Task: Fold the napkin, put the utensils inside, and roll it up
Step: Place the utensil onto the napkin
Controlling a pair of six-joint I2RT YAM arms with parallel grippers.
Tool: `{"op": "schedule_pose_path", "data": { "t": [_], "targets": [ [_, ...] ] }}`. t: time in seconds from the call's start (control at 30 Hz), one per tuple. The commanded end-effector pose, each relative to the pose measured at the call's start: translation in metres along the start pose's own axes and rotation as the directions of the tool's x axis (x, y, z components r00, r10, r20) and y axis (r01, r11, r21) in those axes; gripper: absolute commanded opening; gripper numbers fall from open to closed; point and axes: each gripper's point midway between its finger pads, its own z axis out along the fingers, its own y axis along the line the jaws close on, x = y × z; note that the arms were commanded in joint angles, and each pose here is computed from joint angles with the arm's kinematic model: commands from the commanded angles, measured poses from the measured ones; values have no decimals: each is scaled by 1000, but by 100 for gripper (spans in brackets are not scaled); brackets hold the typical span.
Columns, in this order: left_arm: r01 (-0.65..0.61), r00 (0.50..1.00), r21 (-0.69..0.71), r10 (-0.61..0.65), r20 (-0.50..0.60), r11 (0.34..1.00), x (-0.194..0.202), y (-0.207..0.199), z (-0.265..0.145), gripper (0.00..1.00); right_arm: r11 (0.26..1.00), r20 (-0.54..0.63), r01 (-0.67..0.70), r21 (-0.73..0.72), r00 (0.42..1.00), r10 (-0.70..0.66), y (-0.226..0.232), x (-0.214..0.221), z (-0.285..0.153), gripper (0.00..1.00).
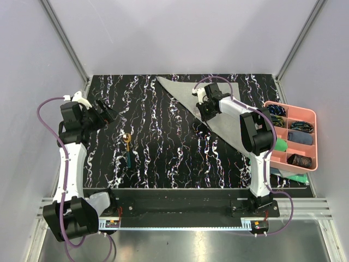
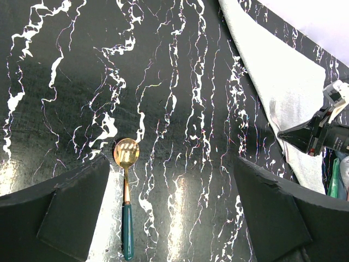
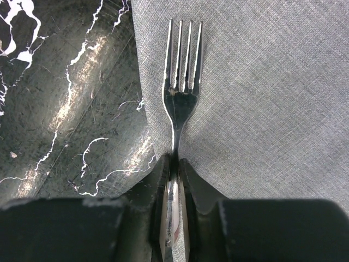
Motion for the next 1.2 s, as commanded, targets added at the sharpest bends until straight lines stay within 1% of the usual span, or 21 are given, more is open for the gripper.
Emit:
{"op": "schedule_pose_path", "data": {
  "t": [0.0, 0.07, 0.13, 0.43, 0.53, 0.67, 0.77, 0.93, 1.17],
  "targets": [
    [-19, 999, 46, 17, 48, 999, -11, -10, -3, 99, 999, 14, 24, 23, 1000, -24, -2, -10, -4, 16],
    [-19, 999, 45, 17, 50, 999, -11, -10, -4, 99, 999, 36, 27, 22, 999, -28, -1, -17, -12, 12],
    [-22, 999, 47, 19, 50, 999, -12, -10, -4, 99, 999, 49, 32, 17, 998, -33, 3, -21, -17, 10],
    [-20, 999, 47, 17, 49, 999, -11, -10, -4, 99, 999, 110, 38, 7, 993, -39, 11, -39, -48, 6],
    [-20, 999, 47, 17, 50, 999, -12, -10, -4, 99, 999, 129, 39, 12, 991, -40, 11, -45, -57, 6],
    [-20, 999, 48, 18, 50, 999, -11, -10, -4, 99, 997, 137, 72, 38, 988, -76, 6, -51, -62, 6],
    [-20, 999, 48, 18, 50, 999, -11, -11, -4, 99, 991, 107, 101, 91, 988, -111, -7, -51, -56, 5],
    [-22, 998, 46, 20, 52, 999, -12, -10, -4, 99, 980, 49, 155, 126, 986, -162, -22, -46, -31, 5],
    [-23, 999, 46, 20, 49, 999, -11, -10, -4, 99, 974, 51, 186, 129, 980, -194, -38, -59, -16, 6]
  ]
}}
